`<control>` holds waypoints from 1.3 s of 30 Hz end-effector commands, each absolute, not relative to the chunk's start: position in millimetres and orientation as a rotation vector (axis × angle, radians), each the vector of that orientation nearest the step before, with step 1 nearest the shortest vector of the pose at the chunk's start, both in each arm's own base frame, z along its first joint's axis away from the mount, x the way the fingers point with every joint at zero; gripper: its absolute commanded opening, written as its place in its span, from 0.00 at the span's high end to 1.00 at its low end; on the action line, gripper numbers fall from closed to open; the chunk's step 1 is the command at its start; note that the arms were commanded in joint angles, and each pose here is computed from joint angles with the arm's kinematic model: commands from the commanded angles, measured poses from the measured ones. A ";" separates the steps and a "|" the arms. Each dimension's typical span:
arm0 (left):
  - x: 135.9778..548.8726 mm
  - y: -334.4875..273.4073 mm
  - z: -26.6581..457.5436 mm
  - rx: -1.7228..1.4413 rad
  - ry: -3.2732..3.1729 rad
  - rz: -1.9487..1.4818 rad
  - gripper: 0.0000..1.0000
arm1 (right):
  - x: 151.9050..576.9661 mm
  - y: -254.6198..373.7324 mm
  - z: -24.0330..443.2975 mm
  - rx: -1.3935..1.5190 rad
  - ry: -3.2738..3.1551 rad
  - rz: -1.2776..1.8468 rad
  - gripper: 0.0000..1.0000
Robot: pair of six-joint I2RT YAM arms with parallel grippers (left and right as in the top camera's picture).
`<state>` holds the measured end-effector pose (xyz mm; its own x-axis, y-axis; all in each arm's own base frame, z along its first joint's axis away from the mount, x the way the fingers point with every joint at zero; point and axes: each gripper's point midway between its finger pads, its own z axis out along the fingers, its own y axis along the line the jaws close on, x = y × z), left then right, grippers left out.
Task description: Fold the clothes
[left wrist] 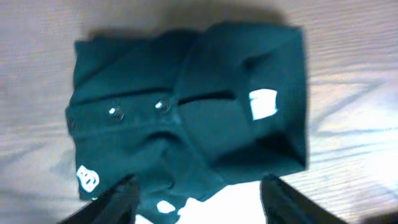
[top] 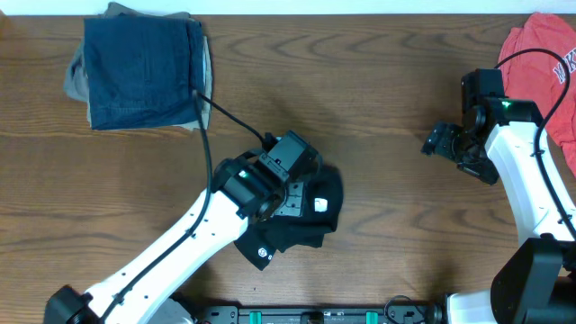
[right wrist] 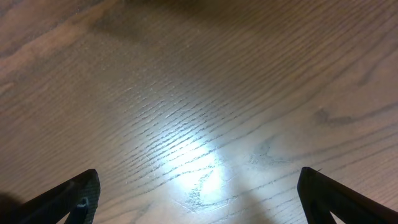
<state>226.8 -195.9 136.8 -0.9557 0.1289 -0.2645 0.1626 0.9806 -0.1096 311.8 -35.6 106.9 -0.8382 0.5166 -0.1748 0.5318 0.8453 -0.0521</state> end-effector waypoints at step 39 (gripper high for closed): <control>160.1 -171.5 127.6 0.020 3.124 -0.294 0.33 | 312.5 -39.7 108.8 0.814 2.860 -0.173 0.01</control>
<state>153.4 -199.2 123.0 -0.9915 0.1264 0.0300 0.1122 0.9497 -0.2923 311.7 -35.6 106.9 -0.8383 0.5166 -0.1744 0.5318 0.8453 -0.0523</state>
